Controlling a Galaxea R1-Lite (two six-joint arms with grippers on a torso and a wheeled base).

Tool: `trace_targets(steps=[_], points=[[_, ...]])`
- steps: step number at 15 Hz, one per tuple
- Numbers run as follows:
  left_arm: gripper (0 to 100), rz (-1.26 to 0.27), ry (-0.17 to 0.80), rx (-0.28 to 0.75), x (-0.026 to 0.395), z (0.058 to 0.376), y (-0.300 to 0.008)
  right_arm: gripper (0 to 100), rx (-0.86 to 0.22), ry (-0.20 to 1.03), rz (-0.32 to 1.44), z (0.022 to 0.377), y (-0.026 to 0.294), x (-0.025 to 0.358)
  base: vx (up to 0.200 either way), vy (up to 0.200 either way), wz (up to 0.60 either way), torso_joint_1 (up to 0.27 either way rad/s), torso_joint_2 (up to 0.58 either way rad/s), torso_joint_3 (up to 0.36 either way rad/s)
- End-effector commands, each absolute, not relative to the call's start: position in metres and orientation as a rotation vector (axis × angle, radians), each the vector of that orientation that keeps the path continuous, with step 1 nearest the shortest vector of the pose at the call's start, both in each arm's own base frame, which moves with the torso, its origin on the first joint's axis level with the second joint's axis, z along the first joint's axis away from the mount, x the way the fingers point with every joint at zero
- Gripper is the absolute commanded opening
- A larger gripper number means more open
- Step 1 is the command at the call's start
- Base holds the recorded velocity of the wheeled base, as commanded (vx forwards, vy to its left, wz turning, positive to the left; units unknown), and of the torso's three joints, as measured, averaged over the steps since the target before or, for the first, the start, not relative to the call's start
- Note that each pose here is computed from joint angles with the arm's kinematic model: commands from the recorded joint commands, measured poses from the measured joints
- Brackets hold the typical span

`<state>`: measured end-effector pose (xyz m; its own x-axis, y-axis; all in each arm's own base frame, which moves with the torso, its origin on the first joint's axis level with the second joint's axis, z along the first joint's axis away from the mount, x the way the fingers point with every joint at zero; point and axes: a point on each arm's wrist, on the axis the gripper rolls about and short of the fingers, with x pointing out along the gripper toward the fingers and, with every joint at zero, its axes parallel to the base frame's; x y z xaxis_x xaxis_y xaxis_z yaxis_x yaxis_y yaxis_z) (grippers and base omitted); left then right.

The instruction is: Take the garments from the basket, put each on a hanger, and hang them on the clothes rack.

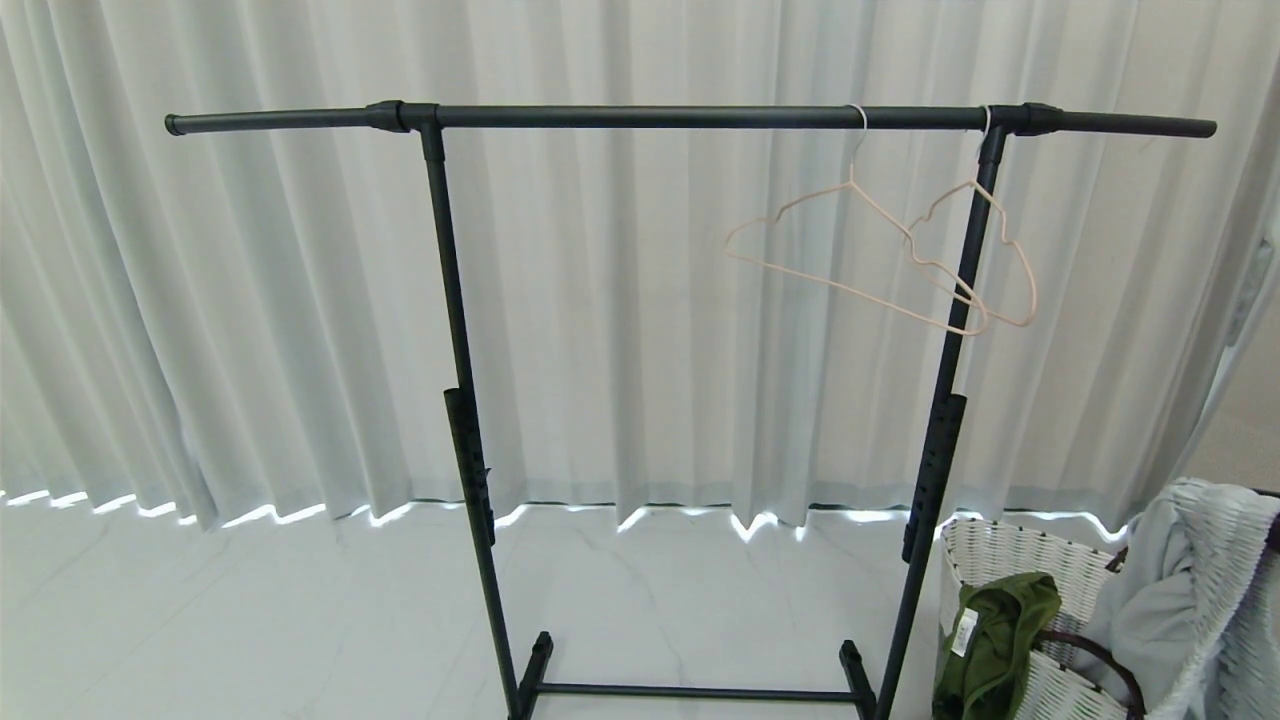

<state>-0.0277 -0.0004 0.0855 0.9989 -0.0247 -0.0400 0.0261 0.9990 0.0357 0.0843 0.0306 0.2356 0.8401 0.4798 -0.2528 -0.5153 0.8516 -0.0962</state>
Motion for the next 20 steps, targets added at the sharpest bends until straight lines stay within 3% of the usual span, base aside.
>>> trace_targets(steps=[1,3,8,10,14,17,20], points=[[100,-0.083,-0.138,-0.069,-0.040,0.184,-0.001,0,-0.168,0.234,0.571,0.236,0.040,0.100,0.000,0.000,0.00,0.000,0.00,0.000],[100,-0.150,-0.062,-0.003,-0.020,0.205,-0.002,0,-0.135,0.192,0.598,0.245,0.048,0.110,0.000,0.000,0.00,0.000,0.00,0.000],[100,-0.447,0.102,-0.020,0.066,0.277,-0.013,0,-0.039,0.160,0.643,0.264,0.058,0.117,0.000,0.000,0.00,0.000,0.00,0.000],[100,-0.564,0.159,-0.022,0.099,0.289,-0.028,0,-0.030,0.135,0.670,0.272,0.061,0.116,0.000,0.000,0.00,0.000,0.00,0.000],[100,-0.554,0.281,0.042,0.158,0.292,-0.085,0,-0.026,0.098,0.684,0.282,0.068,0.125,0.000,0.000,0.00,0.000,0.00,0.000],[100,-0.722,0.390,0.100,0.165,0.267,-0.130,0,-0.023,0.057,0.710,0.284,0.075,0.129,0.000,0.000,0.00,0.000,0.00,0.000],[100,-0.839,0.412,0.134,0.160,0.247,-0.162,0,-0.022,0.046,0.740,0.282,0.078,0.126,0.000,0.000,0.00,0.000,0.00,0.000]])
